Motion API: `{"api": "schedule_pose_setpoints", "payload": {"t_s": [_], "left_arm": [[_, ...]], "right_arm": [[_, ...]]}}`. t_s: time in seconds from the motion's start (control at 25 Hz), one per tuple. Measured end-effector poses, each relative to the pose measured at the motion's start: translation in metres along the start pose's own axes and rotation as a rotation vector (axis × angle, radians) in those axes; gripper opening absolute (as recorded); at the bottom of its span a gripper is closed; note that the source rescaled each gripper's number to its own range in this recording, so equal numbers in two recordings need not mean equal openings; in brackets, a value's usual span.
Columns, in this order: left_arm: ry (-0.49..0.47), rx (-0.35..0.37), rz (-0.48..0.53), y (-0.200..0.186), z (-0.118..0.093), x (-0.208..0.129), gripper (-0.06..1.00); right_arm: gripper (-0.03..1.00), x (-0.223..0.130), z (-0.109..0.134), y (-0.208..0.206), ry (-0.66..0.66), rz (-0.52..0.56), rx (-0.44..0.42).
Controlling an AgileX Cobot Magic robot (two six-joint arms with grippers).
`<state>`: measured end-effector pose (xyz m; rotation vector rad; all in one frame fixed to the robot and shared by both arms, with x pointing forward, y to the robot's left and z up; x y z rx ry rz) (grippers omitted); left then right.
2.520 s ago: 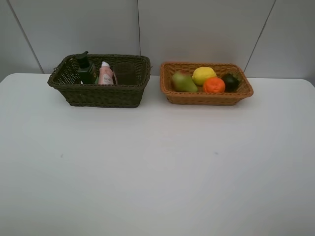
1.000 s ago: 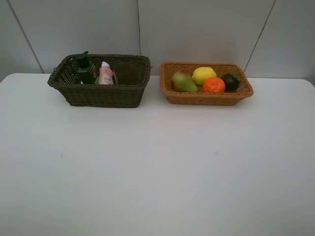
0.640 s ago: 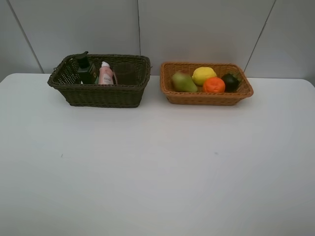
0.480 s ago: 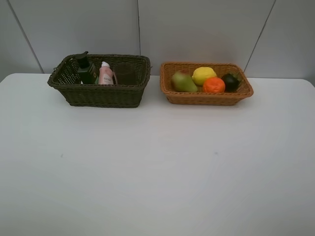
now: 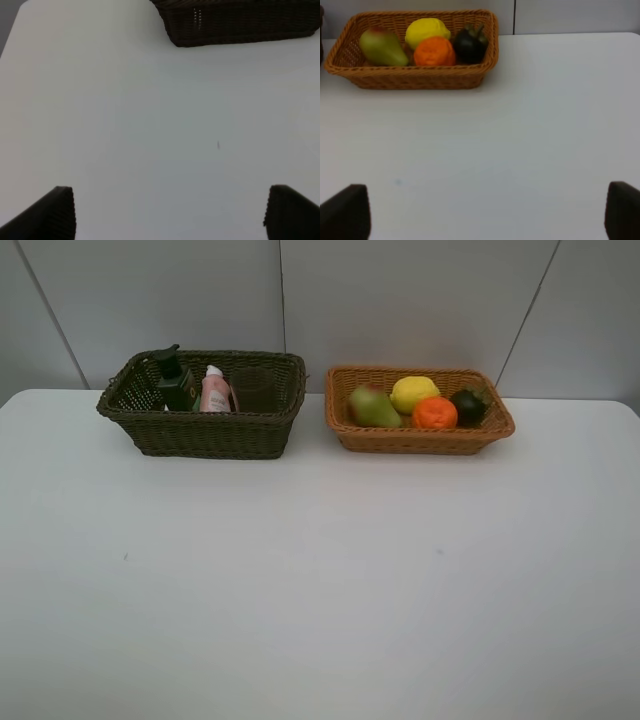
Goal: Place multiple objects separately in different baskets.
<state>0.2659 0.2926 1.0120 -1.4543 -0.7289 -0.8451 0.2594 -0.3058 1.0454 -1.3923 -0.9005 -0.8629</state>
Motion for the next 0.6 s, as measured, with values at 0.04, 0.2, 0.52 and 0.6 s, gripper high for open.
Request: {"api": "schedule_pose_setpoints", "payload": {"t_s": [0.04,0.2,0.52,0.6], "left_arm": [[0.000,0.000,0.000,0.0000,0.0000,0.0000,1.00],[0.000,0.000,0.000,0.0000,0.0000,0.0000,1.00],[0.000,0.000,0.000,0.0000,0.0000,0.0000,1.00],[0.000,0.000,0.000,0.0000,0.0000,0.0000,1.00]], "right_arm": [[1.00,0.0000,0.0000,0.0000,0.000,0.000,0.000],[1.00,0.0000,0.0000,0.0000,0.000,0.000,0.000],[1.00,0.0000,0.0000,0.0000,0.000,0.000,0.000],[1.00,0.0000,0.0000,0.0000,0.000,0.000,0.000]]}}
Point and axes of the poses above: a point on each arm's last joint axis where the gripper is mounted, y pointing out along that axis toward the gripper, z along the wrist's bending axis when the last joint is at zero, x = y × z, the point moved 3 cm from there along y, pointing out along that axis toward the gripper, and after that the axes turned 1 degree about y, right-handed, at the moved point
